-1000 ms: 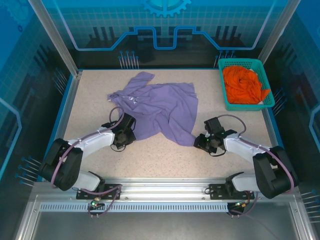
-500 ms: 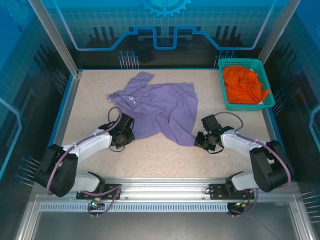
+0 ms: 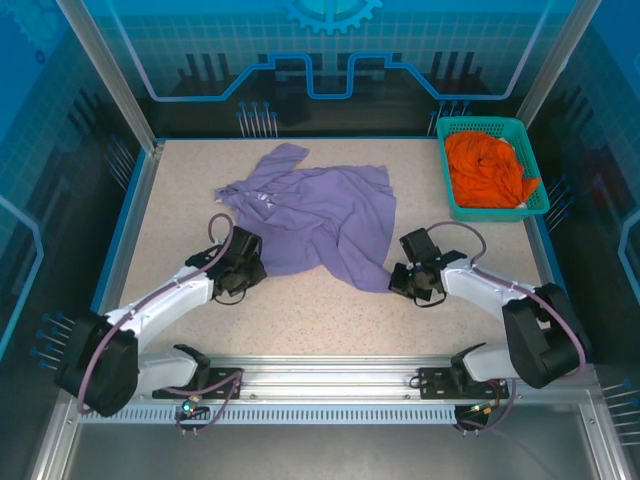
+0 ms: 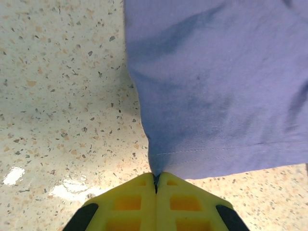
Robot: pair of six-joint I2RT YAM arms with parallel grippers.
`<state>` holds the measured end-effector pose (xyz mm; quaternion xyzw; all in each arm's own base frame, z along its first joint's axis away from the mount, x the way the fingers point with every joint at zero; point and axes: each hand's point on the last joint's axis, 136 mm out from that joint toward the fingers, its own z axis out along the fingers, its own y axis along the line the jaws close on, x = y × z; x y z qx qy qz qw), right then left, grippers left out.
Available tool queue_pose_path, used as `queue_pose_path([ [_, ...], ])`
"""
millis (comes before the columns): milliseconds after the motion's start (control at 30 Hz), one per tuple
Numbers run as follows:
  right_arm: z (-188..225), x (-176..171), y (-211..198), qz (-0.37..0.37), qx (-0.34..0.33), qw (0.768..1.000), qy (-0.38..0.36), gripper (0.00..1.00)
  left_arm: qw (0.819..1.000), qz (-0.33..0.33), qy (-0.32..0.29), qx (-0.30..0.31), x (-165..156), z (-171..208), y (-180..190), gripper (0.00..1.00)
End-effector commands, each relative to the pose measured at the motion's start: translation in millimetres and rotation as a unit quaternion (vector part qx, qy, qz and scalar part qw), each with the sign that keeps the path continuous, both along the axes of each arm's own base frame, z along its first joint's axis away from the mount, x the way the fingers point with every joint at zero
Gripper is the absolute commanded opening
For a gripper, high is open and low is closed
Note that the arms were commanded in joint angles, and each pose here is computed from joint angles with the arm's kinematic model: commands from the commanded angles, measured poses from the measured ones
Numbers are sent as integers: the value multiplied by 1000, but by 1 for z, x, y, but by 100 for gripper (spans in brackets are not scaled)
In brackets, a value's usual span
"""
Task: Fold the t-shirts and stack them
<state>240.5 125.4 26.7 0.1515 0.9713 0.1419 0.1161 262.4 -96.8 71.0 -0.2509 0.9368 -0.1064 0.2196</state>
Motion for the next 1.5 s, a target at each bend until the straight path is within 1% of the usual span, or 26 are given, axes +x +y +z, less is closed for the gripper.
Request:
queue_pose_path([
  [0, 25, 5, 2, 11, -9, 999, -34, 0, 1000, -4, -16, 12, -4, 20, 9, 0],
  [300, 89, 11, 2, 25, 8, 994, -110, 0, 996, -14, -83, 3, -8, 90, 15, 0],
  [533, 161, 13, -3, 37, 26, 980, -195, 0, 986, -36, -160, -18, -18, 183, 18, 0],
  [600, 182, 17, -6, 32, 30, 976, -213, 0, 984, -41, -175, -13, -17, 205, 21, 0],
  [700, 207, 32, -12, 25, 31, 973, -227, 0, 982, -41, -184, -20, -3, 229, 25, 0],
  [800, 227, 56, -19, 17, 29, 971, -237, 0, 983, -31, -173, -56, 19, 241, 27, 0],
  [933, 244, 100, -26, 3, 42, 969, -245, 0, 982, -18, -163, -96, 63, 252, 25, 0],
  [1100, 257, 168, -37, -23, 65, 966, -248, 0, 975, 5, -152, -159, 135, 257, 26, 0],
  [1167, 260, 200, -42, -33, 72, 966, -247, 0, 972, 8, -154, -175, 169, 262, 28, 0],
  [1233, 270, 231, -45, -39, 90, 962, -255, 0, 964, -7, -166, -208, 199, 275, 24, 0],
  [1300, 286, 260, -47, -40, 112, 956, -266, 0, 956, -27, -187, -223, 228, 293, 21, 0],
  [1367, 307, 286, -49, -37, 113, 952, -282, 0, 948, -50, -229, -215, 250, 328, 21, 0],
  [1433, 339, 299, -51, -32, 119, 943, -310, 0, 933, -69, -286, -205, 257, 370, 24, 0],
  [1467, 357, 300, -50, -28, 126, 937, -325, 0, 919, -81, -327, -205, 254, 398, 26, 0],
])
